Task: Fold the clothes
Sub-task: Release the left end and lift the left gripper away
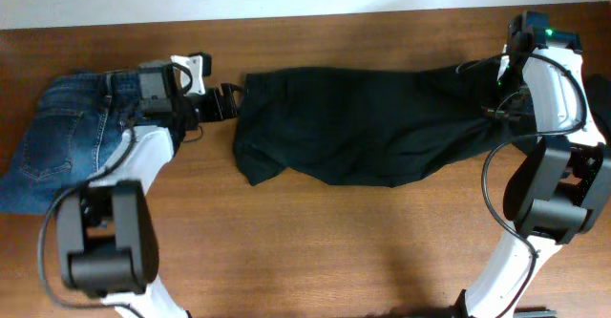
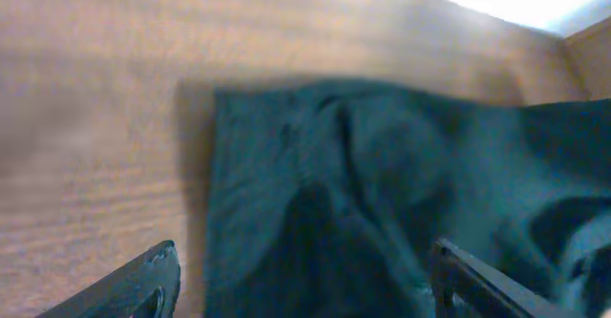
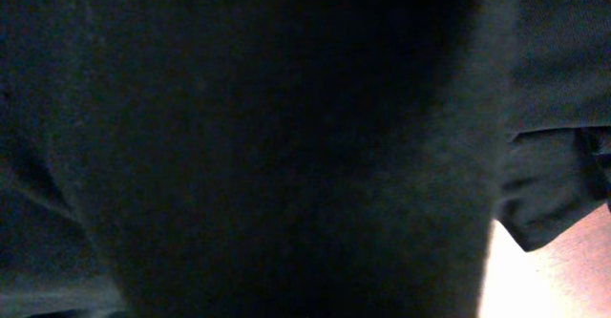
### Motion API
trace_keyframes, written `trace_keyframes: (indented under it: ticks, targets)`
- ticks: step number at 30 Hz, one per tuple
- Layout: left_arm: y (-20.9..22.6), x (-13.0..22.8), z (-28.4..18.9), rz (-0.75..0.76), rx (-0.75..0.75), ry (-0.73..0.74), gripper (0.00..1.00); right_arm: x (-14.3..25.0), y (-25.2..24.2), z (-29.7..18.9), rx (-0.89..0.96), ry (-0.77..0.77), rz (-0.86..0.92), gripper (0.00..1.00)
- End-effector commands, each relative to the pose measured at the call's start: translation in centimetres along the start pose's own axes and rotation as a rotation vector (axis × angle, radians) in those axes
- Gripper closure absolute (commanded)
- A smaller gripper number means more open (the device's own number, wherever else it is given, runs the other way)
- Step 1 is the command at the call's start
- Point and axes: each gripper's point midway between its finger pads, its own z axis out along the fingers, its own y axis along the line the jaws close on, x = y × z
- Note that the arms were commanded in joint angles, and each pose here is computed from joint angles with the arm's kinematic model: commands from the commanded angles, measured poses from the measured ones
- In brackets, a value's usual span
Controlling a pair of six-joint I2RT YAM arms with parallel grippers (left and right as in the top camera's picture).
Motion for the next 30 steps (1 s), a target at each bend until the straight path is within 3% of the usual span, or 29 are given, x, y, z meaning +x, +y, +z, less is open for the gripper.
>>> trace_keyframes:
  ticks: [1, 15, 16, 20, 21, 25, 30]
  targets:
    - [1.7, 1.4, 1.8, -0.036, -0.015, 0.031, 0.17, -0.6, -0.7, -1.4, 0.005, -0.046, 0.031, 0.96]
    - [2.9, 10.3, 5.4, -0.101, -0.112, 0.291, 0.18, -0.6, -0.7, -1.5, 0.001, -0.046, 0.03, 0.96]
    - [2.8, 11.4, 5.5, -0.112, -0.114, 0.329, 0.26, -0.6, -0.6, -1.5, -0.004, -0.046, 0.03, 0.96]
    - [2.4, 11.9, 5.6, -0.115, -0.11, 0.346, 0.76, -0.6, -0.4, -1.5, -0.014, -0.046, 0.029, 0.96]
    - [2.4, 11.8, 5.6, -0.115, -0.108, 0.345, 0.83, -0.6, -0.4, -1.5, -0.014, -0.045, 0.029, 0.96]
    - [2.5, 11.0, 5.4, -0.116, -0.111, 0.335, 0.99, -0.5, -0.4, -1.5, -0.014, -0.042, 0.029, 0.96]
    - [1.3, 4.2, 3.0, -0.048, -0.108, 0.232, 0.99, -0.5, -0.4, -1.4, -0.015, -0.042, 0.029, 0.96]
